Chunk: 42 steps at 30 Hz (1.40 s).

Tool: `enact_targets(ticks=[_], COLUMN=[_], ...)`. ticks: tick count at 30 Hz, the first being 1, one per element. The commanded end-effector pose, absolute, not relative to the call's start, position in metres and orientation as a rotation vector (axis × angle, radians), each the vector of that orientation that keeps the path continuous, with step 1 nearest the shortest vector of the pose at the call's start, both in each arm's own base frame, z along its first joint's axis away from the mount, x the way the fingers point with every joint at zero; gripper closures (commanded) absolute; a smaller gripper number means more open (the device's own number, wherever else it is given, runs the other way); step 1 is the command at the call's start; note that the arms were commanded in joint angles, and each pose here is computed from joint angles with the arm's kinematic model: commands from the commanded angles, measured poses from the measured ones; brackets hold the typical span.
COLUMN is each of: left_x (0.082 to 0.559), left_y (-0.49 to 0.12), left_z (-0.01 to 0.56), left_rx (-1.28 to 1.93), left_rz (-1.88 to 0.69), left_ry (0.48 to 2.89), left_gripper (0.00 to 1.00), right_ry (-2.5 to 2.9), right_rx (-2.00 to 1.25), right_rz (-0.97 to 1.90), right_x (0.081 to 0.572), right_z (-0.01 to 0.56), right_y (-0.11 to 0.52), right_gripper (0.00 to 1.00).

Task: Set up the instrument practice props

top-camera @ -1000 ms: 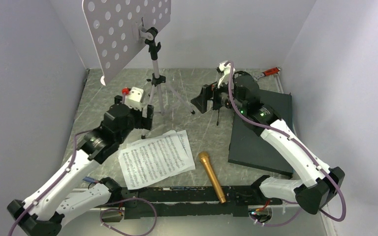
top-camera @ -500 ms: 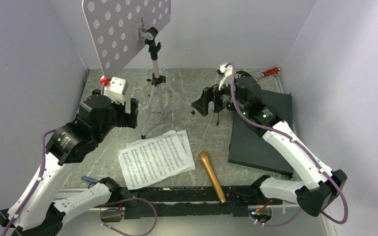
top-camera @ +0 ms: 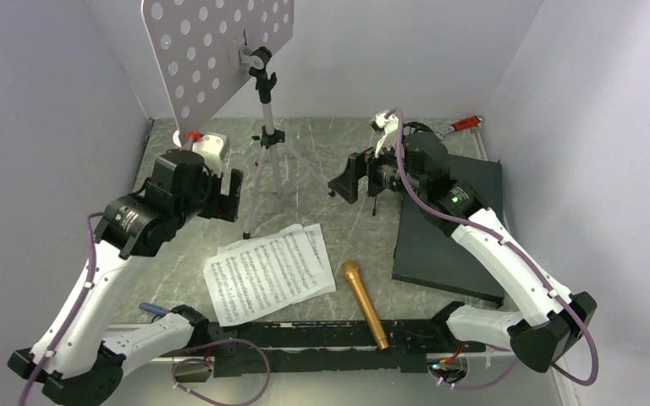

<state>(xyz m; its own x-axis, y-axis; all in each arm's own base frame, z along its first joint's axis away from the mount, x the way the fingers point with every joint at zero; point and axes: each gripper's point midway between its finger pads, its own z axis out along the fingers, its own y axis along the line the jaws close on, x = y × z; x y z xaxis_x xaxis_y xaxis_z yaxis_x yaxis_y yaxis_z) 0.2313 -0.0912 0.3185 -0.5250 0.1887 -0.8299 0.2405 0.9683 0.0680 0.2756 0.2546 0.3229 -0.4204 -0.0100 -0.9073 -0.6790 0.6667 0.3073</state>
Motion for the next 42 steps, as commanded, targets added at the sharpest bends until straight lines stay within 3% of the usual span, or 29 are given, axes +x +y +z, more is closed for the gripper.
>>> enact_targets(ticks=[1, 12, 26, 34, 42], left_x=[0.237, 0.256, 0.24, 0.222, 0.234], left_y=[-0.092, -0.047, 0.032, 0.024, -0.034], left_z=[0.292, 0.276, 0.393, 0.47, 0.514], left_rx=[0.238, -0.166, -0.386, -0.124, 0.196], left_rz=[-0.258, -0.645, -0.144, -0.02, -0.291], left_ry=[2.246, 2.193, 1.811, 1.662, 1.531], left_gripper=[0.05, 0.06, 0.06, 0.06, 0.06], right_ry=[1.833, 1.841, 1.832, 1.823, 1.817], right_rx=[-0.56, -0.564, -0.588, -0.597, -0.603], right_rz=[0.854, 0.837, 0.869, 0.89, 0.904], right_x=[0.272, 0.27, 0.269, 0.268, 0.268], right_z=[0.338, 0.336, 0.341, 0.345, 0.348], right_y=[0.256, 0.253, 0.259, 0.262, 0.265], right_gripper=[0.0, 0.0, 0.0, 0.0, 0.0])
